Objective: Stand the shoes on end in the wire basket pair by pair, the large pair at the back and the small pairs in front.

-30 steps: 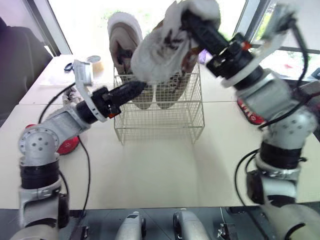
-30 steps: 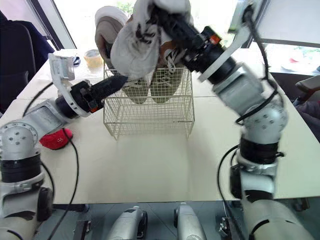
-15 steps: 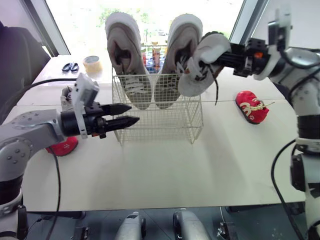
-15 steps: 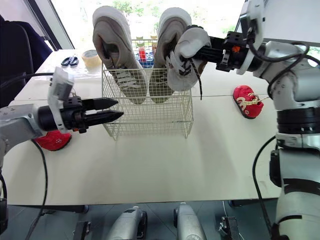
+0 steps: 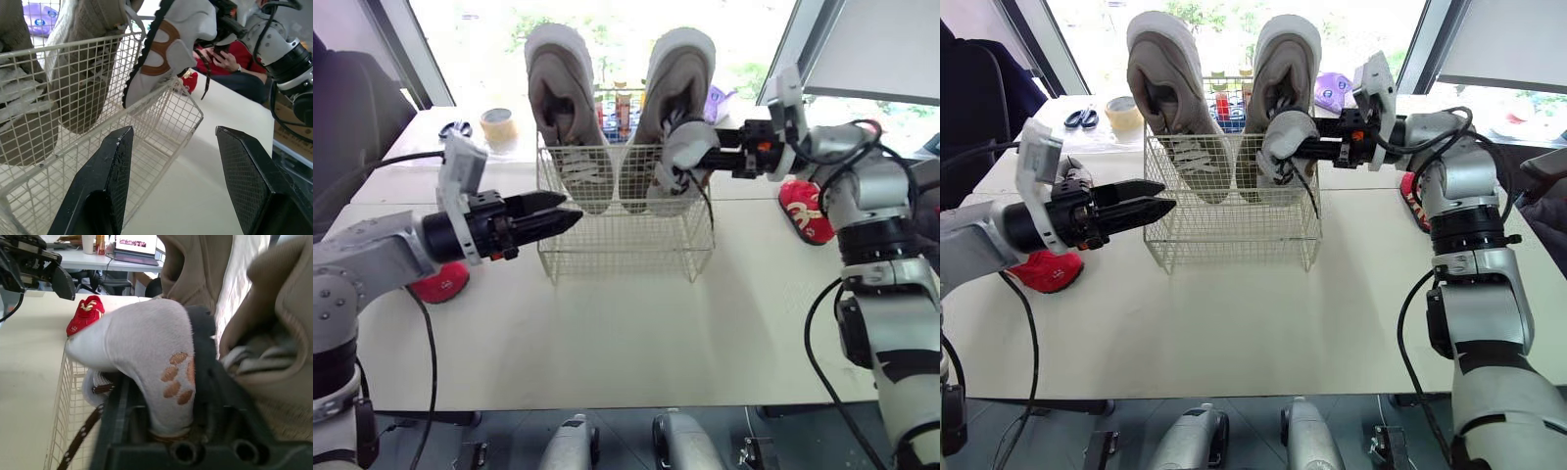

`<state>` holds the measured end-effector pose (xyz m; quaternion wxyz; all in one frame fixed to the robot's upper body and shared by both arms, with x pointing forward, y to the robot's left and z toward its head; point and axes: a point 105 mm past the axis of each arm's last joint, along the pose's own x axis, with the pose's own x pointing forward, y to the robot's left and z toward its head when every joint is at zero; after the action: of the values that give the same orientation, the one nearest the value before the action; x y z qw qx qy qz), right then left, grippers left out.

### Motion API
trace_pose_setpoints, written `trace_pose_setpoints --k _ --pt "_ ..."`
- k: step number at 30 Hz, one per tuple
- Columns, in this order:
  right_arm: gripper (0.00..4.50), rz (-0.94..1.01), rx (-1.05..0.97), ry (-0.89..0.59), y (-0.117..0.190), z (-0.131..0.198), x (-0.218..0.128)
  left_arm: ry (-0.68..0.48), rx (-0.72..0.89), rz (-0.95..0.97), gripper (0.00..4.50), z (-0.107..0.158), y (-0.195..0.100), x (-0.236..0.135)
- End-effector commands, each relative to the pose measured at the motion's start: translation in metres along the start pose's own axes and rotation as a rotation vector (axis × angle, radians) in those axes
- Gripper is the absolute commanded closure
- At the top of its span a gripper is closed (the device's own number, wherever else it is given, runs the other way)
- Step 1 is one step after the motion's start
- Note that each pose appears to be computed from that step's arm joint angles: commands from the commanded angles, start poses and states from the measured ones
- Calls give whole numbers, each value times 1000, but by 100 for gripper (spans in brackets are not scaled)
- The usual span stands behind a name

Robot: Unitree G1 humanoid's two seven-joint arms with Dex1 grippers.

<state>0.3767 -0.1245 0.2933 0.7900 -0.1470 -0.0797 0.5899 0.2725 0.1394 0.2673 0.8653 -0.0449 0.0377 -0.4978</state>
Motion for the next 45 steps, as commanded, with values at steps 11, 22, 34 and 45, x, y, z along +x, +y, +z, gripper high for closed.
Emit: trace_pose_setpoints --k 11,22,34,45 --pt "3 -35 -164 10 -2 45 -20 -31 30 1 174 9 1 2" --pt "0 38 -189 -62 38 116 -42 -30 30 89 135 16 22 -11" --pt "0 428 28 207 148 54 -13 87 -114 1044 2 33 175 -148" --pt "0 389 -99 239 135 57 -11 224 -233 1237 2 -32 234 -155"
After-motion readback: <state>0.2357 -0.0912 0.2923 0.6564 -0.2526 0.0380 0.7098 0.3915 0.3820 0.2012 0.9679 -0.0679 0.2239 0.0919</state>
